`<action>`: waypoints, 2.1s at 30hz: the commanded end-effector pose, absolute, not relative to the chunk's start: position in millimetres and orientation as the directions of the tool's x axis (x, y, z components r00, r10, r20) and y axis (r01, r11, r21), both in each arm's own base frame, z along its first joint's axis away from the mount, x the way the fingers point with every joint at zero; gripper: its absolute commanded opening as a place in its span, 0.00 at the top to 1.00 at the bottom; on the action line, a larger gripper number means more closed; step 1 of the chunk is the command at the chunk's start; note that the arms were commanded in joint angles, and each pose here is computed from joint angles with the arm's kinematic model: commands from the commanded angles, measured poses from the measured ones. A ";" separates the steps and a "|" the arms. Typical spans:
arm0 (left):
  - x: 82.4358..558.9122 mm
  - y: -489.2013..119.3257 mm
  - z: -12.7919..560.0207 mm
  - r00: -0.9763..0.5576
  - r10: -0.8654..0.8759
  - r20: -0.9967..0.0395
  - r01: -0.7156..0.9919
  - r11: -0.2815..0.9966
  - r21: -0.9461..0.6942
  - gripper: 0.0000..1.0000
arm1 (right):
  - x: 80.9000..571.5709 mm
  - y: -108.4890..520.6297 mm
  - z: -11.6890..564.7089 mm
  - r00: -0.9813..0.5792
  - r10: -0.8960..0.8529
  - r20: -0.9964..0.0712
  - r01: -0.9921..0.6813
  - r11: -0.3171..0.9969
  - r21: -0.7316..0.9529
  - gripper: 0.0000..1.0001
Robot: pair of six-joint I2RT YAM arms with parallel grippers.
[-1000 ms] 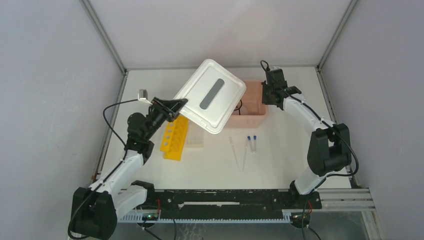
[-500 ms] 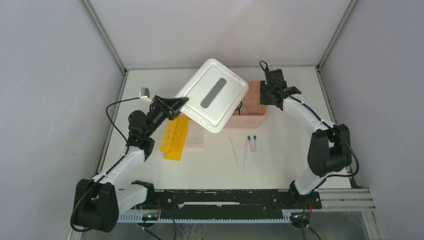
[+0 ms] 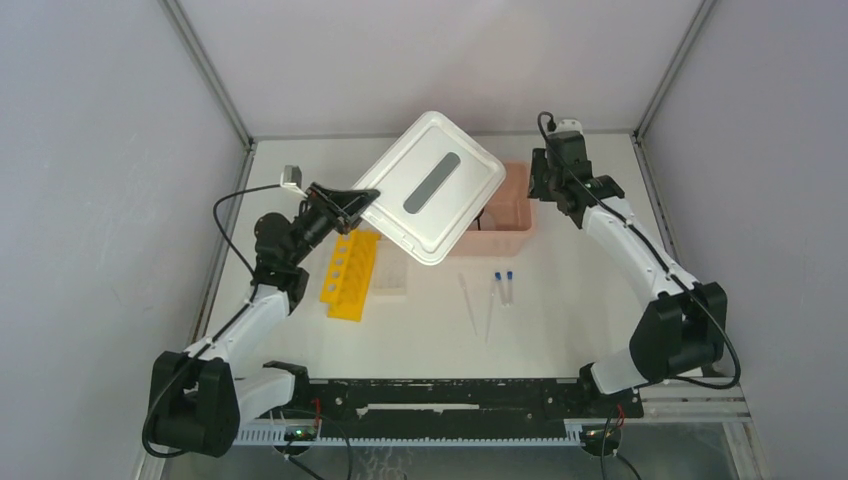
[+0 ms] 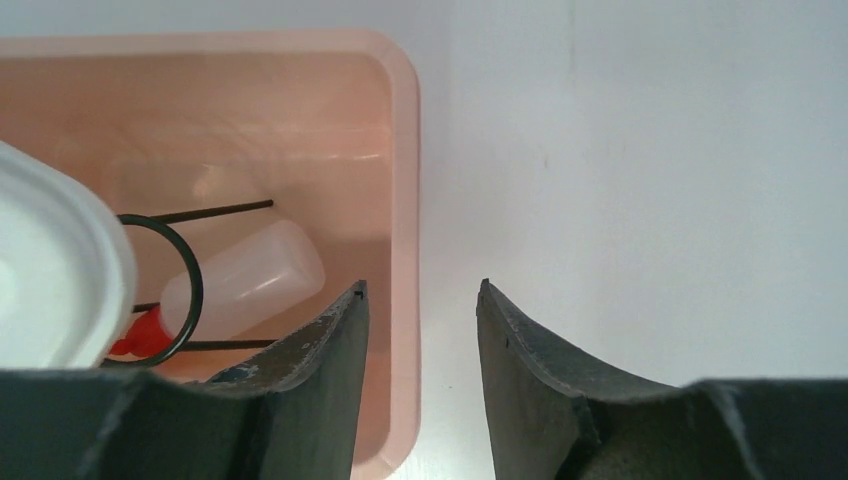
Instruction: Organize the chemistry lab equipment
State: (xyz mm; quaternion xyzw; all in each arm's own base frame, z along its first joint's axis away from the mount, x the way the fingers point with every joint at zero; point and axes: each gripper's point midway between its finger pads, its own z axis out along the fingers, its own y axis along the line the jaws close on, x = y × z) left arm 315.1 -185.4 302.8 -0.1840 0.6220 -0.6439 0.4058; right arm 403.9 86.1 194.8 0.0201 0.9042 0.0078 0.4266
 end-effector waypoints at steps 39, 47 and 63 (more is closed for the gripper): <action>288.0 -219.0 363.2 -0.817 -0.430 -0.385 0.481 -0.140 -0.865 1.00 | 366.3 129.9 299.3 -0.451 0.222 -0.865 -0.361 0.841 0.404 0.35; 290.4 -220.5 355.4 -0.826 -0.416 -0.379 0.471 -0.142 -0.871 1.00 | 365.0 135.4 298.9 -0.462 0.242 -0.853 -0.397 0.804 0.443 0.33; 293.6 -221.9 351.7 -0.831 -0.401 -0.385 0.468 -0.132 -0.874 1.00 | 350.5 144.6 309.8 -0.458 0.269 -0.847 -0.469 0.736 0.488 0.32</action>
